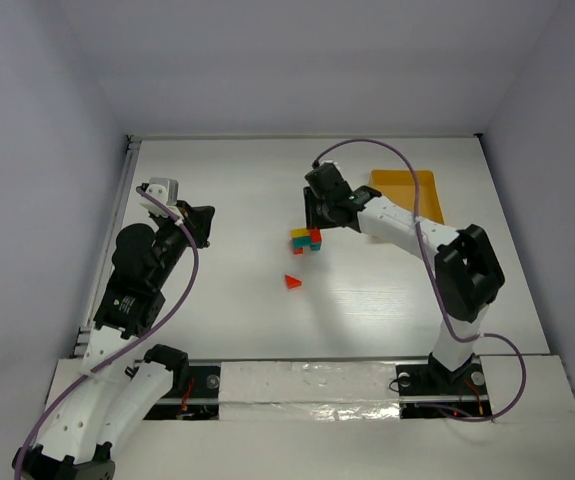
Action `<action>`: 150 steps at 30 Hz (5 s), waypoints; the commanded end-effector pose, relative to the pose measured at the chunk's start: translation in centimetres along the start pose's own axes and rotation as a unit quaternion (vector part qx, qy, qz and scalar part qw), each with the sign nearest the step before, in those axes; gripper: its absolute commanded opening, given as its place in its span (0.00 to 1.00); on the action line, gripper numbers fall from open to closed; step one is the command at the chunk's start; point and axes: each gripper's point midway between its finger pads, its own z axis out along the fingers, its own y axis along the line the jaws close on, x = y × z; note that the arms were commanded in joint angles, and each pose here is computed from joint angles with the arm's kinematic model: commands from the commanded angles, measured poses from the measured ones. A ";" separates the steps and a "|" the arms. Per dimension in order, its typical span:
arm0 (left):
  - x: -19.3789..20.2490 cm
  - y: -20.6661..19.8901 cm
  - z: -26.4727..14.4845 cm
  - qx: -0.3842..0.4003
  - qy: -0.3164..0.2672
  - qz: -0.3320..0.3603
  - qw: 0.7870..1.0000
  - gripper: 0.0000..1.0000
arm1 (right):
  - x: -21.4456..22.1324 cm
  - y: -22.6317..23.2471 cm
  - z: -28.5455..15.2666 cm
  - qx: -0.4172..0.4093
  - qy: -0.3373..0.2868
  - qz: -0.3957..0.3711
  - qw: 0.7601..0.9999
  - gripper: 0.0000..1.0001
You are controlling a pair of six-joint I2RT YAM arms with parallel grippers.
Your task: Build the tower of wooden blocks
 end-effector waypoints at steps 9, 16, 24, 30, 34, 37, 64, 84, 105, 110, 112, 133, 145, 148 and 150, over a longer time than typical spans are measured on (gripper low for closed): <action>-1.1 0.4 0.3 -0.010 -0.022 0.003 1.000 0.00 | -0.3 6.5 -12.0 -0.217 -0.088 -0.045 0.971 0.00; -1.1 1.0 0.3 -0.026 -0.023 0.006 0.999 0.00 | 9.6 8.7 -10.4 -0.225 -0.071 -0.080 0.968 0.24; -0.7 1.4 0.6 -0.035 -0.017 0.008 0.999 0.00 | 10.4 6.1 -6.6 -0.138 -0.078 -0.091 0.983 0.58; -0.7 1.4 0.7 -0.033 -0.014 0.008 0.999 0.00 | 10.7 6.8 -4.2 -0.113 -0.062 -0.141 0.982 0.58; -0.6 1.2 0.7 -0.028 -0.013 0.008 0.999 0.00 | 11.0 7.6 -3.3 -0.113 -0.054 -0.159 0.979 0.59; -0.5 1.1 0.7 -0.024 -0.011 0.008 1.000 0.00 | 11.0 7.8 -2.7 -0.110 -0.055 -0.162 0.979 0.59; -0.3 0.9 0.8 -0.020 -0.006 0.002 1.000 0.00 | 11.0 10.8 -2.9 -0.164 -0.050 -0.125 0.977 0.27; 4.6 -4.8 -3.9 0.115 0.057 -0.207 0.970 0.36 | 8.4 13.2 -18.4 -0.523 0.003 0.098 0.846 0.26; 10.6 -3.8 -3.8 0.126 0.078 -0.238 0.960 0.41 | 10.6 11.7 -15.6 -0.496 0.067 0.313 0.807 0.29; 10.9 -3.3 -3.2 0.114 0.075 -0.238 0.961 0.40 | 12.8 11.5 -11.4 -0.453 0.085 0.310 0.832 0.28; 10.9 -3.3 -3.1 0.114 0.076 -0.236 0.962 0.40 | 13.2 11.4 -10.5 -0.442 0.087 0.309 0.838 0.28; 10.2 -3.4 -2.2 0.116 0.079 -0.220 0.965 0.40 | 17.8 10.0 -4.5 -0.353 0.135 0.295 0.878 0.50; 10.2 -3.5 -2.3 0.118 0.081 -0.217 0.965 0.40 | 17.5 8.8 -4.2 -0.321 0.111 0.274 0.900 0.48; 10.5 -3.2 -2.2 0.112 0.082 -0.220 0.966 0.38 | 15.9 8.6 -5.5 -0.306 0.071 0.234 0.920 0.49; 10.8 -3.1 -2.2 0.110 0.082 -0.221 0.966 0.34 | 15.5 9.0 -6.5 -0.287 0.054 0.189 0.938 0.49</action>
